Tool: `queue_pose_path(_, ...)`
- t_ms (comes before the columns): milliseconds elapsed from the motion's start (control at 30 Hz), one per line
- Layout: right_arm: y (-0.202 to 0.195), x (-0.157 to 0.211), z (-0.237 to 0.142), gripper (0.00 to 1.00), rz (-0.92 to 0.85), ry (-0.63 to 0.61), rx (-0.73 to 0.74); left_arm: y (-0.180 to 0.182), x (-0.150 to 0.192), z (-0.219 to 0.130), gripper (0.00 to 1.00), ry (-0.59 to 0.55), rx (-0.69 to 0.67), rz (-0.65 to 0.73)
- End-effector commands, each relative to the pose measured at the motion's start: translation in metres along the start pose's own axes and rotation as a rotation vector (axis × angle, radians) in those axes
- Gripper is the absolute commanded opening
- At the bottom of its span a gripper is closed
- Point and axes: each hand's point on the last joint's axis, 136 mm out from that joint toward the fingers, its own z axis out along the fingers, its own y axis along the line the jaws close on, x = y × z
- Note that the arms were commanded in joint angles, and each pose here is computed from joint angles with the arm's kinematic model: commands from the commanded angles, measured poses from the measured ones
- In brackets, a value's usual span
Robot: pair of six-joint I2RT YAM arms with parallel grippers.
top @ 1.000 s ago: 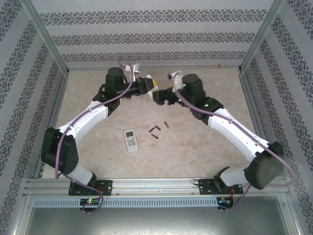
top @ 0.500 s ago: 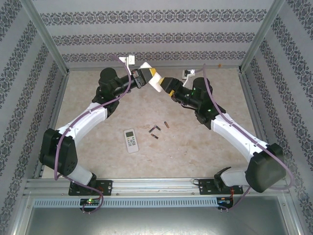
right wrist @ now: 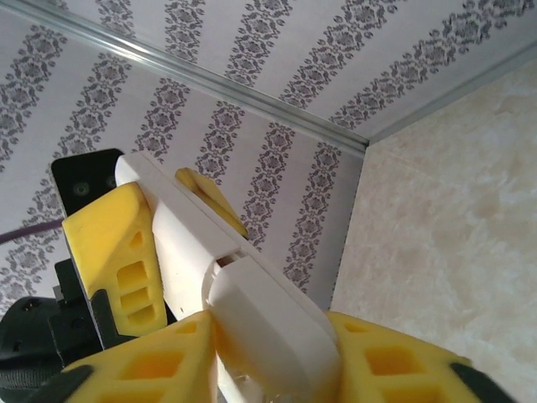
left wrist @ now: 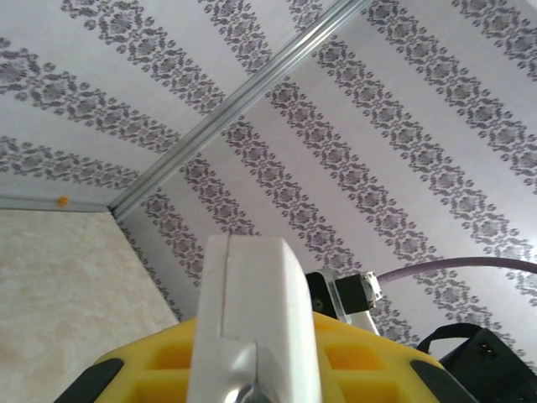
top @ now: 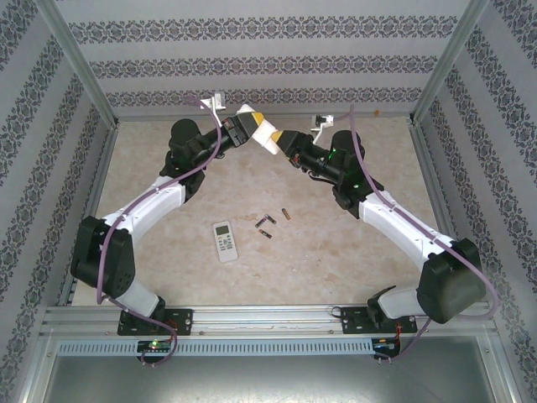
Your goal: Load the batteries into the remote control
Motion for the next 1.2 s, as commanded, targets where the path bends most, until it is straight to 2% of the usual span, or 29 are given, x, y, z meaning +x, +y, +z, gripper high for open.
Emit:
queue_pose_path(0,-0.017,0.013,-0.001,0.44,0.02,0.036,0.042,-0.041,-0.017,0.0,0.0,-0.062,0.202,0.002)
queue_pose_path(167,-0.016,0.014,-0.003,0.3,0.007,0.042,0.034,-0.04,-0.021,-0.001,0.0,-0.085,0.228,-0.019)
queue_pose_path(367,-0.029,0.008,-0.014,0.2,0.023,0.008,0.061,-0.026,-0.032,-0.013,0.0,-0.13,0.15,0.016)
queue_pose_path(533,-0.035,0.002,-0.026,0.19,0.019,-0.031,0.079,-0.024,-0.044,-0.022,0.0,-0.167,0.145,0.011)
queue_pose_path(633,-0.035,-0.002,-0.03,0.25,0.017,-0.042,0.084,-0.02,-0.046,-0.024,0.0,-0.17,0.135,0.011)
queue_pose_path(700,-0.037,-0.005,-0.035,0.25,0.016,-0.055,0.089,-0.017,-0.049,-0.028,0.0,-0.182,0.128,0.006)
queue_pose_path(800,-0.038,-0.006,-0.037,0.16,0.009,-0.054,0.085,-0.012,-0.048,-0.029,0.0,-0.192,0.122,-0.008)
queue_pose_path(867,-0.036,-0.005,-0.037,0.14,0.005,-0.045,0.078,-0.011,-0.046,-0.028,0.0,-0.185,0.13,-0.021)
queue_pose_path(967,-0.038,-0.007,-0.04,0.26,0.016,-0.048,0.087,-0.005,-0.044,-0.029,0.0,-0.184,0.115,-0.019)
queue_pose_path(1033,-0.041,-0.01,-0.044,0.3,0.016,-0.061,0.092,-0.002,-0.044,-0.03,0.0,-0.185,0.093,-0.007)
queue_pose_path(1067,-0.042,-0.011,-0.047,0.28,0.015,-0.069,0.093,0.0,-0.044,-0.03,0.0,-0.187,0.082,-0.004)
queue_pose_path(1167,-0.035,-0.01,-0.049,0.1,-0.019,-0.058,0.068,-0.001,-0.046,-0.029,0.0,-0.189,0.097,-0.015)
